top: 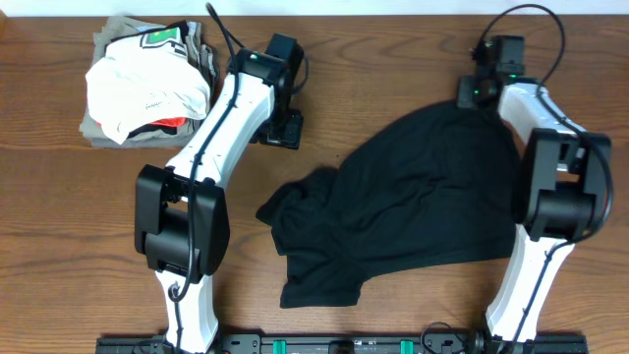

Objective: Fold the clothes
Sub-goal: 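Lift the shirt's top edge with both grippers and pull it upward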

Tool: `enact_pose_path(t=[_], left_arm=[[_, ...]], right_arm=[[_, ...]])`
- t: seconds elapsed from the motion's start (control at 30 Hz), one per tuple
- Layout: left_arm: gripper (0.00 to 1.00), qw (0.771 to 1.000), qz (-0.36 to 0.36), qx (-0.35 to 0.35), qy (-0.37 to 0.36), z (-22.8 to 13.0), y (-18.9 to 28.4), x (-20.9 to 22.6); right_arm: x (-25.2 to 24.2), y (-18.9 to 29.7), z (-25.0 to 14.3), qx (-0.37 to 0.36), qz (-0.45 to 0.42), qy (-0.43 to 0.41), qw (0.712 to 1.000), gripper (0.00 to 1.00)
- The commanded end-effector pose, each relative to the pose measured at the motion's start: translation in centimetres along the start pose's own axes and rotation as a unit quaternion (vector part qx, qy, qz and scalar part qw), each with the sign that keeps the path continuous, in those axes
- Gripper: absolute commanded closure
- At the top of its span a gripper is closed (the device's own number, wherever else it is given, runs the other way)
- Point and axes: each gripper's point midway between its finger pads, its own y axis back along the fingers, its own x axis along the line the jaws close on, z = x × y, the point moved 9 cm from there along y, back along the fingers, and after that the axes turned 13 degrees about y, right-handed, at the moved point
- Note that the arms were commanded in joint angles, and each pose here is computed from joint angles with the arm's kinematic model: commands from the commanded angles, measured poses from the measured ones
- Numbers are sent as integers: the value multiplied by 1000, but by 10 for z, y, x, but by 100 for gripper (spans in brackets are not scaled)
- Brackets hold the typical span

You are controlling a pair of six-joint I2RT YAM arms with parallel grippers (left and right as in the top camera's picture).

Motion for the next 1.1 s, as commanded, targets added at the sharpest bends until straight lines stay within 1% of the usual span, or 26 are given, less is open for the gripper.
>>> enact_pose_path(t=[0.0, 0.17, 0.27, 0.33, 0.4, 0.47, 0.53, 0.6, 0.7, 0.8, 0.93, 1.07], left_arm=[[33, 1000, 7, 6, 2, 1, -6, 5], [33, 1000, 5, 2, 1, 3, -6, 4], [34, 1000, 4, 1, 1, 3, -5, 4], [34, 1000, -11, 4, -9, 2, -2, 2], [34, 1000, -24, 3, -12, 2, 2, 2], [34, 999, -30, -6, -10, 5, 8, 4], [34, 999, -34, -15, -4, 9, 14, 8], [34, 999, -41, -20, 0, 13, 18, 12], [34, 994, -105, -12, -33, 16, 20, 9], [34, 977, -190, -4, -92, 15, 21, -5], [33, 969, -209, 10, -131, 10, 17, -13], [33, 957, -226, 41, -175, 0, 9, -25]], right_arm=[[-26, 59, 23, -51, -17, -21, 998, 99], [-34, 138, 35, -97, 11, -6, 995, 99], [-29, 179, 35, -104, 11, -5, 994, 99], [-23, 204, 28, -96, 24, -6, 995, 99], [-14, 221, 18, -82, 58, -7, 995, 99], [0, 237, 8, -65, 123, -9, 990, 99], [15, 248, -2, -47, 175, 2, 984, 99], [20, 255, -11, -23, 176, 11, 984, 99], [16, 259, -19, 0, 147, 7, 989, 99], [13, 259, -21, 6, 140, 3, 990, 99], [12, 259, -20, 3, 139, 3, 990, 99], [10, 258, -19, -2, 137, 3, 991, 99]])
